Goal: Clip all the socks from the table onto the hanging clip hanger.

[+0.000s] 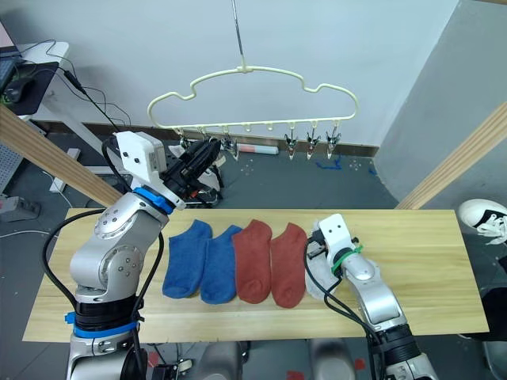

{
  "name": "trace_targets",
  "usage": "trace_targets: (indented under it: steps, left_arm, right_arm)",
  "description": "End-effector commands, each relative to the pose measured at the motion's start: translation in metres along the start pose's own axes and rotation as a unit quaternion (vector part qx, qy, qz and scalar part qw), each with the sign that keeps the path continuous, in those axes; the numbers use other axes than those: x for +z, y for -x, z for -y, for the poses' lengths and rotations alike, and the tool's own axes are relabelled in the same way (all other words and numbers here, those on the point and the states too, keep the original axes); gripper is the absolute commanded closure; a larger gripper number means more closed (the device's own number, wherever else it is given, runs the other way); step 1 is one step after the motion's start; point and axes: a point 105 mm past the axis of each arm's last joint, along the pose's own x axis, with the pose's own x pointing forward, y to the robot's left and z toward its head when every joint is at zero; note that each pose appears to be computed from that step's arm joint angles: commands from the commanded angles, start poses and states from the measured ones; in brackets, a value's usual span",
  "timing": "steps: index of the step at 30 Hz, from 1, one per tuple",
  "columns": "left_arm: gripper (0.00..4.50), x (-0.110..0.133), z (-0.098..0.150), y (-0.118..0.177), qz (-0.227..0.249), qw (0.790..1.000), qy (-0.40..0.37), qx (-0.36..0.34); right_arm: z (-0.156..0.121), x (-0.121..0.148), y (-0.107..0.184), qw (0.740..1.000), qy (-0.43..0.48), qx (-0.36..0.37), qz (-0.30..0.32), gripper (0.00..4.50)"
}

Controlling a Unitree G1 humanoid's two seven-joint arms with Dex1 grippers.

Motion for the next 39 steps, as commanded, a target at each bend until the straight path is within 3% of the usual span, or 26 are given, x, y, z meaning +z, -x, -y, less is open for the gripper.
trace_targets:
  steps: [1,7,11,17,25,39]
  left_arm:
    - [4.24,0.02,0.008,0.002,0.025,0.999,-0.006,-0.022]
    - [4.24,0.023,0.008,0.003,0.017,1.0,0.008,-0.023]
    - [4.24,0.024,0.008,0.005,0.012,1.0,0.012,-0.021]
    - [4.24,0.022,0.007,0.009,0.005,1.0,0.014,-0.015]
    - [4.24,0.021,0.006,0.011,0.001,1.0,0.015,-0.01]
    - [4.24,0.021,0.006,0.009,0.004,1.0,0.015,-0.009]
  right_arm:
    - [-0.024,0.05,-0.006,0.995,0.048,0.054,0.074,4.5]
    - [-0.061,0.116,-0.031,0.979,0.086,0.118,0.142,4.5]
    - [-0.076,0.141,-0.046,0.974,0.082,0.135,0.164,4.5]
    - [-0.088,0.158,-0.055,0.969,0.075,0.145,0.185,4.5]
    - [-0.084,0.181,-0.05,0.964,0.061,0.123,0.225,4.5]
    - [-0.086,0.175,-0.042,0.964,0.052,0.127,0.226,4.5]
